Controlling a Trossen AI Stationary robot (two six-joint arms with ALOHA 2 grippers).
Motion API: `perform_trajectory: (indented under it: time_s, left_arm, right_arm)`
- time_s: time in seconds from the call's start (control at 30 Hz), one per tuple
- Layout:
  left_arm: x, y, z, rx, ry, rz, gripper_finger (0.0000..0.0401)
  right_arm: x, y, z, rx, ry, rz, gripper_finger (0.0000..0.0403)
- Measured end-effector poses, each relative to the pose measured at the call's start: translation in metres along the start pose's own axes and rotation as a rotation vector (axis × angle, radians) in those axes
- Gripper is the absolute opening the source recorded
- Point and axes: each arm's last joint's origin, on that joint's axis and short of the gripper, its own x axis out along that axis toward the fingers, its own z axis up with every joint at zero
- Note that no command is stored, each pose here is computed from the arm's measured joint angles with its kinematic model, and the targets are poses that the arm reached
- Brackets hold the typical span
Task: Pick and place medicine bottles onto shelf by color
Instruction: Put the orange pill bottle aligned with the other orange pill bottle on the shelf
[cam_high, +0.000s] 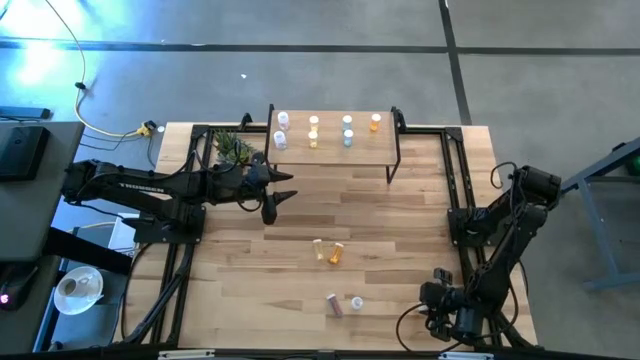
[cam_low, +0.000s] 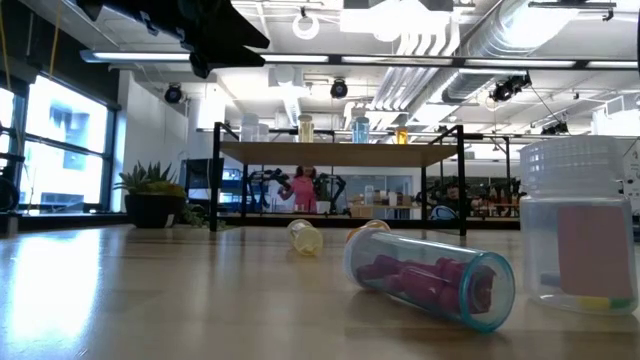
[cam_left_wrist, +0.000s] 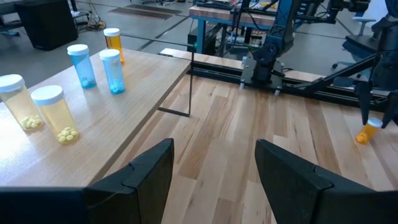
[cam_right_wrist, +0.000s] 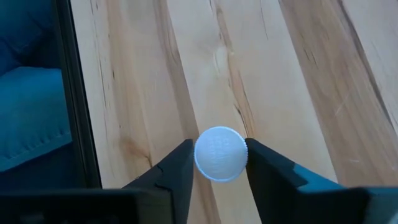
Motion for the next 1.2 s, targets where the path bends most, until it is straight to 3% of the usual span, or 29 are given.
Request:
perform_trajectory:
  time_s: [0.2, 0.6, 0.93, 1.2]
  left_arm:
    - [0.0, 0.0, 0.0, 0.001, 0.0, 0.0, 0.0216]
    - [0.0, 0.0, 0.0, 0.001, 0.0, 0.0, 0.0216]
    - [0.0, 0.0, -0.001, 0.005, 0.015, 0.002, 0.0216]
    - [0.0, 0.0, -0.002, 0.005, 0.016, -0.002, 0.0216]
  right_arm:
    - [0.0, 0.0, 0.0, 0.002, -0.005, 0.003, 0.0098]
    - [0.002, 0.006, 0.011, 0.089, -0.115, 0.055, 0.0105]
    - [0.012, -0.008, 0.058, 0.225, -0.191, 0.02, 0.0104]
    - [-0.01, -0.035, 0.109, 0.195, -0.314, 0.012, 0.0104]
